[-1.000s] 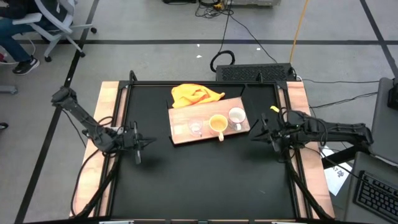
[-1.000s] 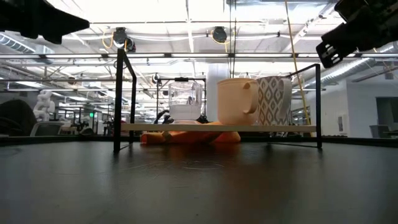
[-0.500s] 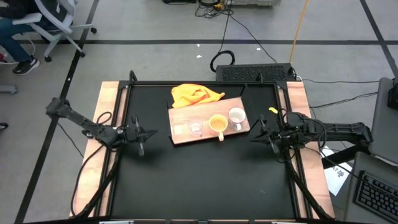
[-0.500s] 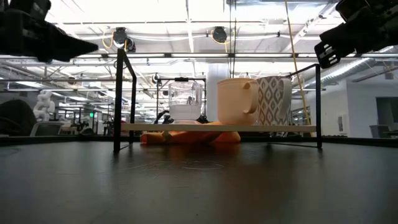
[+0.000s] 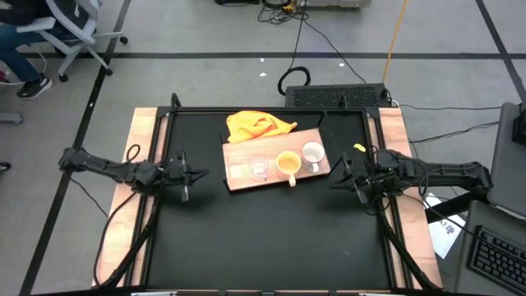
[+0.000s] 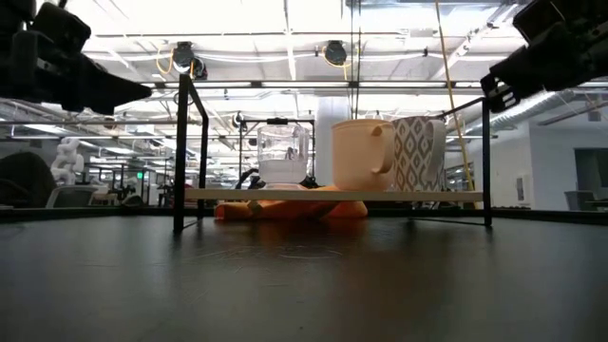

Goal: Stack small to large cups/mugs on shelf
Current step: Return to Home Position

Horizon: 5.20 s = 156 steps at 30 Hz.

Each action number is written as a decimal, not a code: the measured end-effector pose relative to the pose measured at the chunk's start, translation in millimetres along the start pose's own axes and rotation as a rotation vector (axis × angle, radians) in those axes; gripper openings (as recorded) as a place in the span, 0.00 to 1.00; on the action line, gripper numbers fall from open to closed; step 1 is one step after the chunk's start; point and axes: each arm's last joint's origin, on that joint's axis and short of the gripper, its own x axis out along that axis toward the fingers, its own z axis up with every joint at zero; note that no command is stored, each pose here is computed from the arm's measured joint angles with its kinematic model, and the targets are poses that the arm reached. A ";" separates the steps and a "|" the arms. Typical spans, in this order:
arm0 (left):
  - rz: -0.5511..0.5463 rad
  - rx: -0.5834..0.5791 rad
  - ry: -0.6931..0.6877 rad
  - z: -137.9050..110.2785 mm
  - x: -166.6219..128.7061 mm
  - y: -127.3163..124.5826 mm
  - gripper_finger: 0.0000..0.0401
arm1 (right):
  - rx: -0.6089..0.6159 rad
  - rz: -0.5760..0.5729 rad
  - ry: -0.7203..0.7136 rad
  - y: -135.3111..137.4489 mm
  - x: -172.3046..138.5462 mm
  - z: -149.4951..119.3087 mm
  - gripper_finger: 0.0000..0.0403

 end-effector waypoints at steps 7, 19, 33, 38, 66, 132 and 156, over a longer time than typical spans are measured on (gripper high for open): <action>-0.055 -0.008 -0.011 -0.1 2.1 4.4 0.00 | 0.015 0.017 -0.053 -2.0 4.8 -16.8 0.00; -0.180 -0.043 -0.039 1.6 2.6 4.1 0.00 | 0.027 0.066 -0.100 0.3 8.1 -32.2 0.00; -0.141 -0.085 -0.044 2.7 2.7 5.4 0.00 | -0.034 0.197 -0.175 14.9 8.8 -26.4 0.00; -0.161 -0.069 -0.045 2.5 2.6 4.8 0.00 | -0.029 0.222 -0.172 17.9 9.1 -26.7 0.00; -0.265 0.005 -0.191 14.7 1.0 3.9 0.00 | -0.130 0.238 -0.233 23.4 8.0 -22.4 0.00; -0.332 -0.085 -0.069 4.2 1.6 0.7 0.08 | -0.066 0.298 -0.181 24.4 8.5 -26.2 0.00; -0.332 -0.085 -0.069 4.2 1.6 0.7 0.08 | -0.067 0.297 -0.181 24.4 8.5 -26.2 0.00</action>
